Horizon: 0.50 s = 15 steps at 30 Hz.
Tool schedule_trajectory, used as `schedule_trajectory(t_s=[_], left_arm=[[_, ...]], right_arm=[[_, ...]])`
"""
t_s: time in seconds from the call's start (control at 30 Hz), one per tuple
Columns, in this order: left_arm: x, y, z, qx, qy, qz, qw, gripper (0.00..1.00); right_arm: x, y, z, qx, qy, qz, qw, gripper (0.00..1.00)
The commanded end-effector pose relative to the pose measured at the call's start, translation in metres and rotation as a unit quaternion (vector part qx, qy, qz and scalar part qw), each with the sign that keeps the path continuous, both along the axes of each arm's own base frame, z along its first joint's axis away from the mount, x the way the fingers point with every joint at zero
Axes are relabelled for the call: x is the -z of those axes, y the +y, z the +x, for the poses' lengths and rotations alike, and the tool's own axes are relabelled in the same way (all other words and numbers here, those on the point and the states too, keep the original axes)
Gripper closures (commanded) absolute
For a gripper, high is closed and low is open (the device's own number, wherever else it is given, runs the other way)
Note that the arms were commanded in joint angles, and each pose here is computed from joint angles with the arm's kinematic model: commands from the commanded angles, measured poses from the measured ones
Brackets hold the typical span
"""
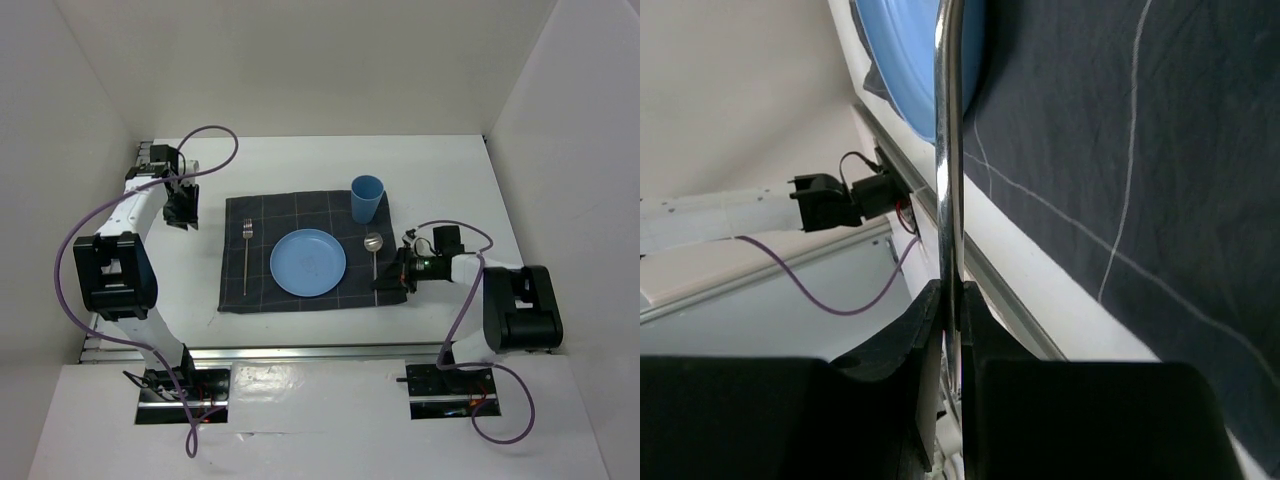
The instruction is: Set the dinner table for one person
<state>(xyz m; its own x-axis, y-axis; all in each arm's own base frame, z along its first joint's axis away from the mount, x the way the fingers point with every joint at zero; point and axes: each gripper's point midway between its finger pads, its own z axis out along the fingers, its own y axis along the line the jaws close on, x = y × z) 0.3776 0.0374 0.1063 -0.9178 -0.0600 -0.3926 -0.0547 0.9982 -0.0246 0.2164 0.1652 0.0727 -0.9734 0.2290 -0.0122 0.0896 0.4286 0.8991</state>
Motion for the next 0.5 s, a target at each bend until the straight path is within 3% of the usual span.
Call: schedule_trajectory(t_s=[0.0, 0.47], left_arm=[[-0.01, -0.003, -0.001, 0.009, -0.017, -0.004, 1.0, 0.61], [-0.011, -0.004, -0.004, 0.009, -0.017, -0.004, 1.0, 0.61]], right_arm=[[-0.014, 0.003, 0.016, -0.03, -0.047, 0.025, 0.998, 1.0], [0.01, 0.002, 0.047, -0.003, -0.027, 0.021, 0.999, 1.0]])
